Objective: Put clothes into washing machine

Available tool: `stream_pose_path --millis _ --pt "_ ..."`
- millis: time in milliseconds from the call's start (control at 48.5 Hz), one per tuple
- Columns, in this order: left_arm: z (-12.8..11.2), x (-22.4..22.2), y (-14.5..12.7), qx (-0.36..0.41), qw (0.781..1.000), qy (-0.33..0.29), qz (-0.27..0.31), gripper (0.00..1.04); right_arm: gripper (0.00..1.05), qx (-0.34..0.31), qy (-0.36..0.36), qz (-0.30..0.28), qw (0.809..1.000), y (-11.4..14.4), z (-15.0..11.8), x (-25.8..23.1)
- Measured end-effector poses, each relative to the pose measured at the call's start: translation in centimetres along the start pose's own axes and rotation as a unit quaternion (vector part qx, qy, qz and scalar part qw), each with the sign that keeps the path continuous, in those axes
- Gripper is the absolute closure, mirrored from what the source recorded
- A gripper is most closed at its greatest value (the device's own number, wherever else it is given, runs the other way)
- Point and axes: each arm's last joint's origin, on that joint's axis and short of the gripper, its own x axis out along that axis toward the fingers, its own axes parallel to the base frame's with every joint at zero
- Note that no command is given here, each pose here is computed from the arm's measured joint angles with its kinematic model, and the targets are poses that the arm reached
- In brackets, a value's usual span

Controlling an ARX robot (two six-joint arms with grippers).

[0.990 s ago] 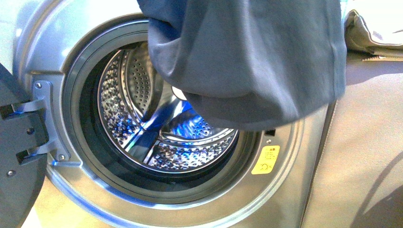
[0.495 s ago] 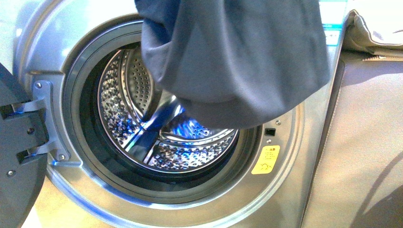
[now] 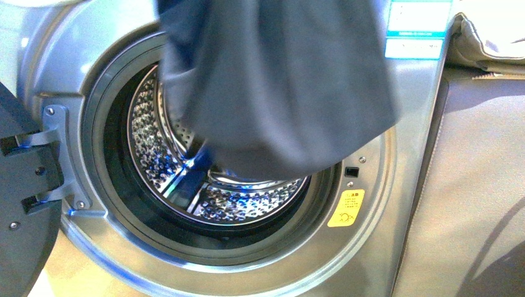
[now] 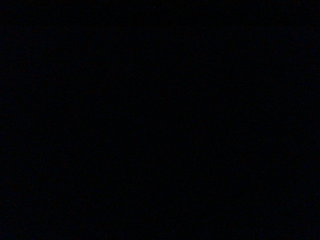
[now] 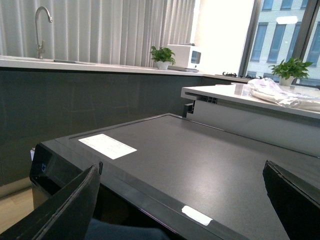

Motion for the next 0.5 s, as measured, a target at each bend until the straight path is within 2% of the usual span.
stream_pose_path --millis 165,433,454,495 --pt "-1.1 -3.6 2.7 0.01 1.0 0.007 -0.022 0.98 0.07 0.0 0.0 0.0 1.0 0.0 0.0 0.0" --pt "-2.5 -9.4 5.2 0.026 0.998 0.019 -0.054 0.98 0.07 0.0 0.0 0.0 1.0 0.0 0.0 0.0" --pt "-2.8 -9.9 5.3 0.027 0.998 0.022 -0.056 0.98 0.08 0.002 0.005 -0.012 1.0 0.0 0.0 -0.1" --pt "-3.3 -10.4 5.5 0.027 0.998 0.027 -0.058 0.98 0.16 0.021 0.055 -0.103 0.993 -0.2 -0.3 -1.0"
